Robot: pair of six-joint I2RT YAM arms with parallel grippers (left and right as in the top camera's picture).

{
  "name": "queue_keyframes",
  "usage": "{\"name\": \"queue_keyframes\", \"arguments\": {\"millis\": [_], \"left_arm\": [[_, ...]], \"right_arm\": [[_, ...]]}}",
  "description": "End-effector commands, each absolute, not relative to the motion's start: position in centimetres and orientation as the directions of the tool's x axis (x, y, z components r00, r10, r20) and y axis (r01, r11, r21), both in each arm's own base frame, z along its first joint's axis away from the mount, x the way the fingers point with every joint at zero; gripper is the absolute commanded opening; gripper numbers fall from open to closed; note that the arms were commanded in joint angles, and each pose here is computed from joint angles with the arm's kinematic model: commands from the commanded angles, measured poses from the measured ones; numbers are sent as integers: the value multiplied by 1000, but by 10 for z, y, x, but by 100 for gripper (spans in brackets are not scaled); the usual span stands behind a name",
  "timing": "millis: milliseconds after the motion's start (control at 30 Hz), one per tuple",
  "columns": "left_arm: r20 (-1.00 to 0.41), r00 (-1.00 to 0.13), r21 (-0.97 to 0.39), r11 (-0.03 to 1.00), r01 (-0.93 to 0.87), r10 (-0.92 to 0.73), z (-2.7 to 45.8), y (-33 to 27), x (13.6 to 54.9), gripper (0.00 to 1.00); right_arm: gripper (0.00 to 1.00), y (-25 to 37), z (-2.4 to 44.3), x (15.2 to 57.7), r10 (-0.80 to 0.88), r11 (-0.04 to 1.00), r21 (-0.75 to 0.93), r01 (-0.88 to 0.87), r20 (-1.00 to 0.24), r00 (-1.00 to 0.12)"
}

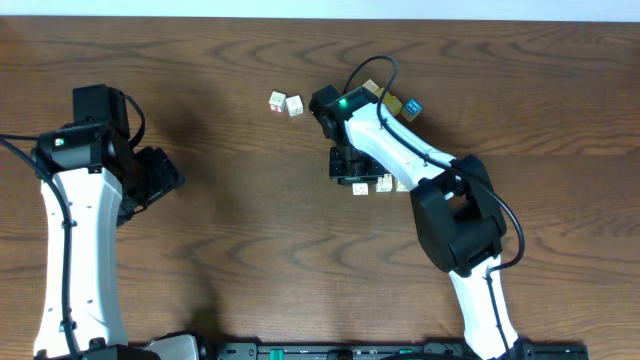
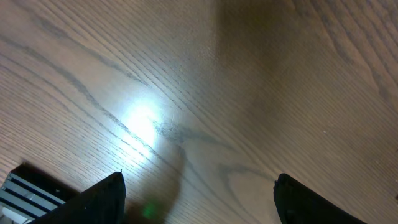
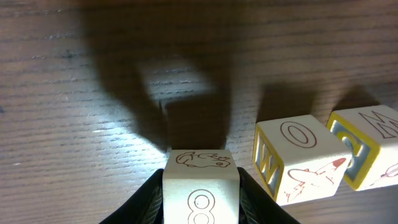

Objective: Lift 3 blocks
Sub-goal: 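Lower the 8 block beside the O block with the right gripper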

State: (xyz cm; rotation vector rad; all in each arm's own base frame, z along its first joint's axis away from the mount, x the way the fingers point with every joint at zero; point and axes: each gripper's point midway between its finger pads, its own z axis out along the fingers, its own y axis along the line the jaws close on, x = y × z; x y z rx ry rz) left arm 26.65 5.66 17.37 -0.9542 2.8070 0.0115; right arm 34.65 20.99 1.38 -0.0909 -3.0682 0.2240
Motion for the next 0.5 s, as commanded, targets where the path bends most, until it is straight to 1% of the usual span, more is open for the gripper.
{"name": "queue_keyframes", "arguments": {"millis": [0, 200, 467], "left_arm": [[-184, -768, -52, 786, -615, -613, 179, 59, 268, 77], [-185, -768, -52, 787, -615, -613, 179, 59, 268, 77], [-184, -768, -52, 786, -615, -613, 179, 59, 268, 77]], "right_arm": [[33, 203, 25, 353, 64, 988, -142, 60, 27, -998], [34, 204, 25, 355, 64, 989, -137, 61, 20, -998], [38, 205, 25, 354, 53, 990, -131, 49, 26, -998]]}}
